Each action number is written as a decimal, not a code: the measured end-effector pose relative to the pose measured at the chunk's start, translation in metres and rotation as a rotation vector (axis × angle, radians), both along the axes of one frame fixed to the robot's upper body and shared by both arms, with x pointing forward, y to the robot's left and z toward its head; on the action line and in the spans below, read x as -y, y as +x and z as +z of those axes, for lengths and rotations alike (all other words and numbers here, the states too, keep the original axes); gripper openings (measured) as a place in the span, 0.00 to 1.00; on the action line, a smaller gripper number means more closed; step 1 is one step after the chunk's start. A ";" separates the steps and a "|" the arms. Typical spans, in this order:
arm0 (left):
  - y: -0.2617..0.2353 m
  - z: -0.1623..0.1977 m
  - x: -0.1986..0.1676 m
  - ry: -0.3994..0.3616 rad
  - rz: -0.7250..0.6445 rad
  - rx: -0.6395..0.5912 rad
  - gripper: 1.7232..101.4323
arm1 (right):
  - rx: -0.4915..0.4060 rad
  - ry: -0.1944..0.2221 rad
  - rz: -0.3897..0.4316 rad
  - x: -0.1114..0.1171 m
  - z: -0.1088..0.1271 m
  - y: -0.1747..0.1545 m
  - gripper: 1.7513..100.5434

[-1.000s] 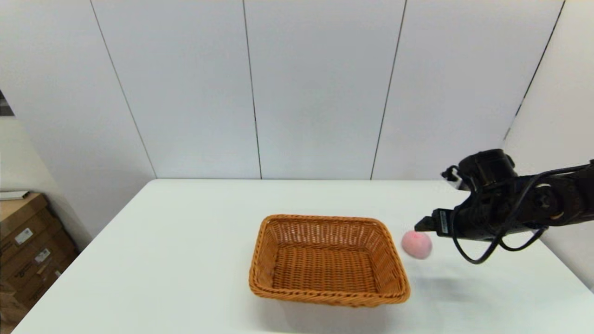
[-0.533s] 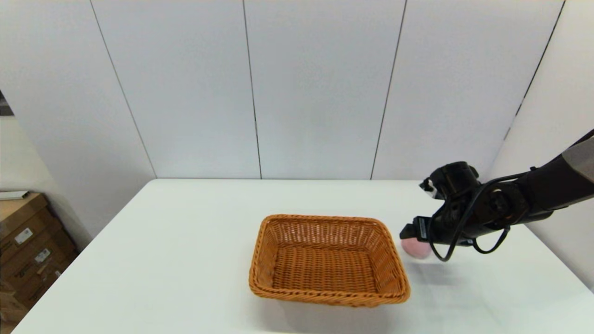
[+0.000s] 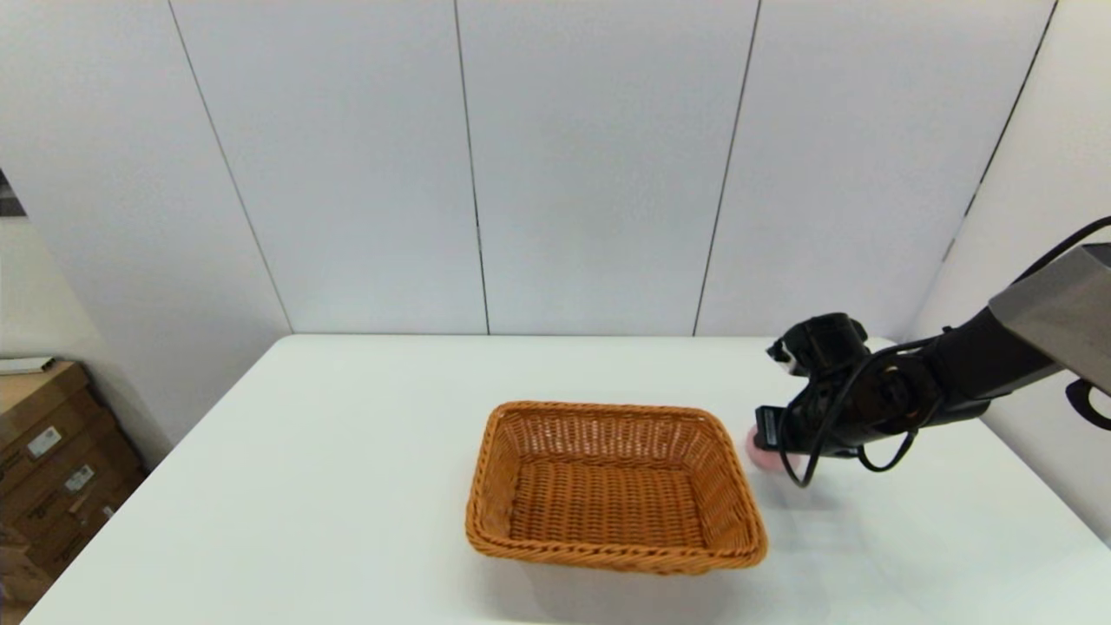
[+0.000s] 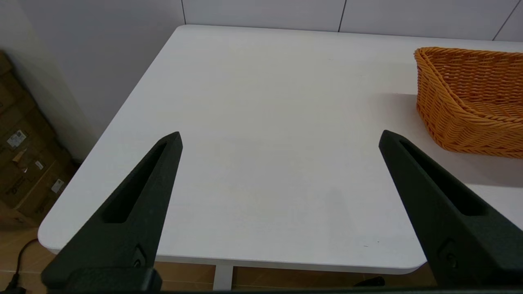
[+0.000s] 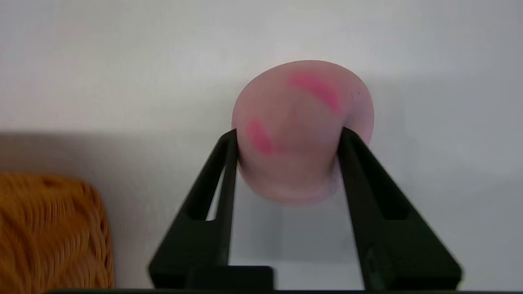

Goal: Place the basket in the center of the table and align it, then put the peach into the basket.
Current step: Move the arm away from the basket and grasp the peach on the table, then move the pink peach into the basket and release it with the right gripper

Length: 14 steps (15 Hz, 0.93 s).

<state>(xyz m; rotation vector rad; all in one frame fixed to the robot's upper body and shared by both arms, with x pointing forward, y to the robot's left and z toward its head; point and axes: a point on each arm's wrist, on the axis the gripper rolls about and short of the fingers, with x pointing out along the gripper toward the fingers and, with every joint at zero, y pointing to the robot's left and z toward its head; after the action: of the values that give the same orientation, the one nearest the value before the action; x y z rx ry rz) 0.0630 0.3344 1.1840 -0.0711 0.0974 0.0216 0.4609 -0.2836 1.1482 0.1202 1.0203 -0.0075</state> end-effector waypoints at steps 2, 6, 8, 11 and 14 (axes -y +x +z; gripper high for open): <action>0.000 0.000 0.000 0.000 0.000 0.000 0.96 | 0.003 -0.002 0.000 0.000 -0.005 0.002 0.02; 0.000 0.000 0.000 0.000 0.000 0.000 0.96 | 0.023 0.004 -0.002 0.000 0.004 0.001 0.02; 0.000 0.000 0.000 0.000 -0.001 0.000 0.96 | 0.069 0.016 -0.004 0.001 0.027 -0.007 0.02; 0.000 0.000 0.000 0.000 0.000 0.000 0.96 | 0.158 0.038 0.011 0.001 0.078 -0.033 0.02; 0.000 0.000 0.000 0.000 -0.001 0.000 0.96 | 0.188 0.098 0.103 -0.011 0.124 -0.075 0.02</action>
<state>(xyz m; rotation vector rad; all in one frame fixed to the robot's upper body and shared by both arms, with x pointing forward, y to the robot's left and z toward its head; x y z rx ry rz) 0.0630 0.3344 1.1841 -0.0708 0.0972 0.0208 0.3861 -0.2727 1.2725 0.1544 0.8380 0.1447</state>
